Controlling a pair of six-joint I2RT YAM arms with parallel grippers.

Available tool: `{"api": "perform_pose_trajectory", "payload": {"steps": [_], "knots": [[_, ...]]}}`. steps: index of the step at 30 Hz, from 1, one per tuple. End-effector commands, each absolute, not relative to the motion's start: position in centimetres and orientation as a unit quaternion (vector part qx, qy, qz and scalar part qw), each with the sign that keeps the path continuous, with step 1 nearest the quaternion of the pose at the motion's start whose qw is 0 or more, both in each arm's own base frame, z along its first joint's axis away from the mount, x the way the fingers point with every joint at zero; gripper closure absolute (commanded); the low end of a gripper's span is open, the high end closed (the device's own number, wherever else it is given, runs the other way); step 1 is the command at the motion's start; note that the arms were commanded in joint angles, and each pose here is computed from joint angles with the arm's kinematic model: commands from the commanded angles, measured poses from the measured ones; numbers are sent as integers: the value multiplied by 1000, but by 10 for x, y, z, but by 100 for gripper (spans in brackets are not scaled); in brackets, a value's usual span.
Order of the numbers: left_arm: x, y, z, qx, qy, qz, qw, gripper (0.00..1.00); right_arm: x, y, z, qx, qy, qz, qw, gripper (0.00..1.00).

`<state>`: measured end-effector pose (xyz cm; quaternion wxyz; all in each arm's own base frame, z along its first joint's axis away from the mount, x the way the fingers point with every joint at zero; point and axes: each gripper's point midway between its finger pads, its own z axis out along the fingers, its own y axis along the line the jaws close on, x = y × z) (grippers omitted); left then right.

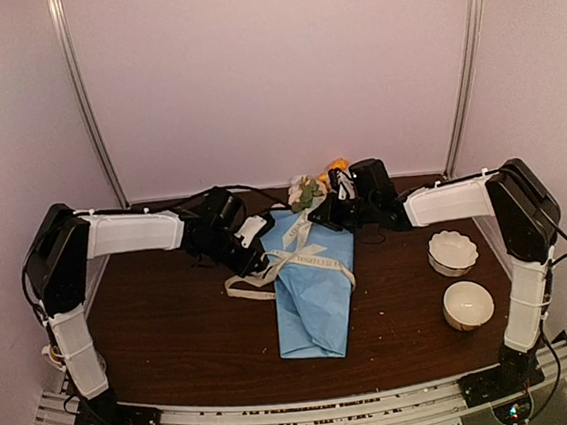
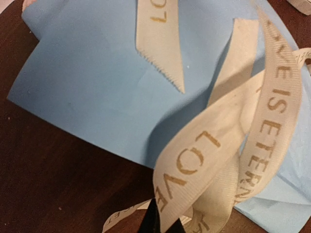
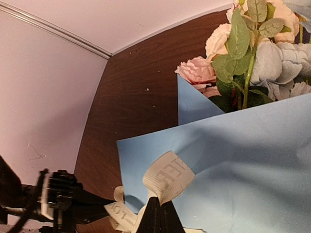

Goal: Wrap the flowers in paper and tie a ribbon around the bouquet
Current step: Cross the ribbon at the center of the board.

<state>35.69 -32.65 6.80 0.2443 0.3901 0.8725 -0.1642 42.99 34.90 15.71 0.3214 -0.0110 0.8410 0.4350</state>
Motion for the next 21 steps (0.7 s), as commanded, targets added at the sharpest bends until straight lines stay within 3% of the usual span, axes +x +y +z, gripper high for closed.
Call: {"api": "perform_pose_trajectory", "payload": {"steps": [1,15,21], "knots": [[357,-331,128,410,829,-187,331,98,438,343,138,-13,861,397,318,100],[306,-319,204,485,749,-167,420,99,422,339,89,-29,888,373,267,100],[294,-310,200,509,741,-141,414,99,410,344,84,-42,888,384,250,100]]}}
